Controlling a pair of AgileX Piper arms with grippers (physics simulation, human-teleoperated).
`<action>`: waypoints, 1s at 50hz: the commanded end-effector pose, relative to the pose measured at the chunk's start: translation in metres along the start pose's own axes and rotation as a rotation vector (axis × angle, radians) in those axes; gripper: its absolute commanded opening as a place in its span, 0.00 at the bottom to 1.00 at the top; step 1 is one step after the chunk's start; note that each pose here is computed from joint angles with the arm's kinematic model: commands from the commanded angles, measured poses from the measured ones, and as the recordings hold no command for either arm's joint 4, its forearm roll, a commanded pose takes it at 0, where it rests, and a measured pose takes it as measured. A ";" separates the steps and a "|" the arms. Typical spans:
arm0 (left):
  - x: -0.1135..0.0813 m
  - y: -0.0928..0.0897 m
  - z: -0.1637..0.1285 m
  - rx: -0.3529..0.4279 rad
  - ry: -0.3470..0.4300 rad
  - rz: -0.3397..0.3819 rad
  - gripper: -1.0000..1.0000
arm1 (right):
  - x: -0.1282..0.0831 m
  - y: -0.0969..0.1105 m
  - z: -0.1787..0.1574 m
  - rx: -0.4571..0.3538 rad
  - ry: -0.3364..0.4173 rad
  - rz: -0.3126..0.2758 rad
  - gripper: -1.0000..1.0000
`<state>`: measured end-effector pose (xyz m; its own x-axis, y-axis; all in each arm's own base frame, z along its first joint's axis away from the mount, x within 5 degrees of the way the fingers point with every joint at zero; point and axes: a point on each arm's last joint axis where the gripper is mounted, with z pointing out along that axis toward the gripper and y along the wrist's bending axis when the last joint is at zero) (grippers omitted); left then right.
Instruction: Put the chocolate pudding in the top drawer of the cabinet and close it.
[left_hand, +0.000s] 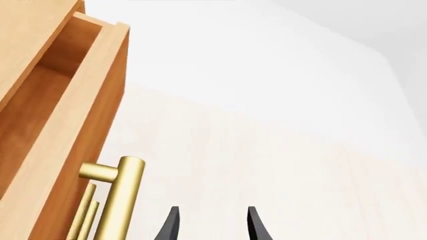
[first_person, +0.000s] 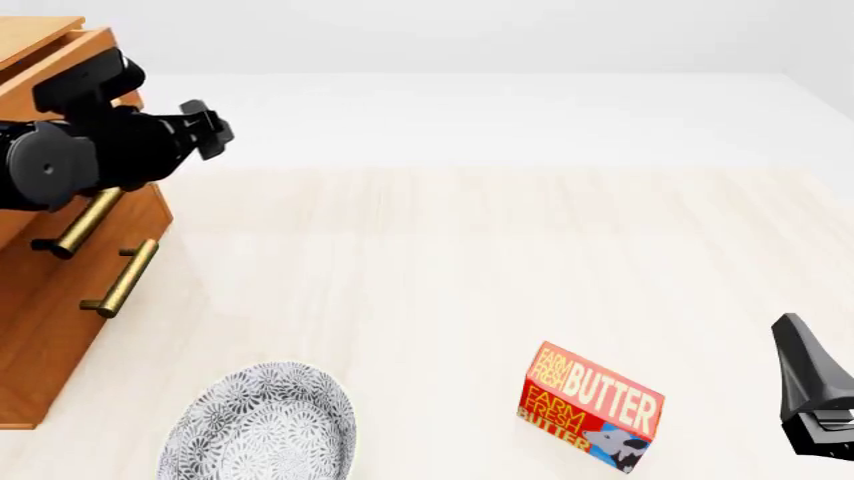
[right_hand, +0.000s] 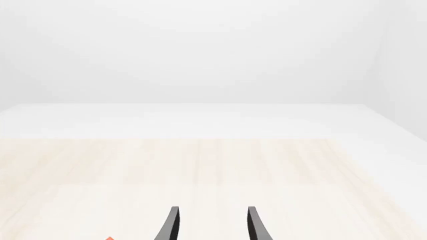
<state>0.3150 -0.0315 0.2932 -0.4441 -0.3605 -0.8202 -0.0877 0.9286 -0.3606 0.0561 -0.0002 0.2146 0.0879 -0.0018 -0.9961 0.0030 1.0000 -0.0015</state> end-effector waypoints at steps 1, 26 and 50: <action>-0.001 0.010 0.001 -0.027 -0.002 -0.025 1.00 | 0.000 0.000 0.000 0.000 0.000 0.000 1.00; -0.011 0.022 0.005 -0.068 -0.013 -0.012 1.00 | 0.000 0.000 0.000 0.000 0.000 0.000 1.00; -0.017 0.042 0.003 -0.119 -0.042 -0.015 1.00 | 0.000 0.000 0.000 0.000 0.000 0.000 1.00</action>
<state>0.3234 0.0052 0.2901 -0.4153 -0.3695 -0.8312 -0.1792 0.9291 -0.3235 0.0561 -0.0002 0.2146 0.0879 -0.0018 -0.9961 0.0030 1.0000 -0.0015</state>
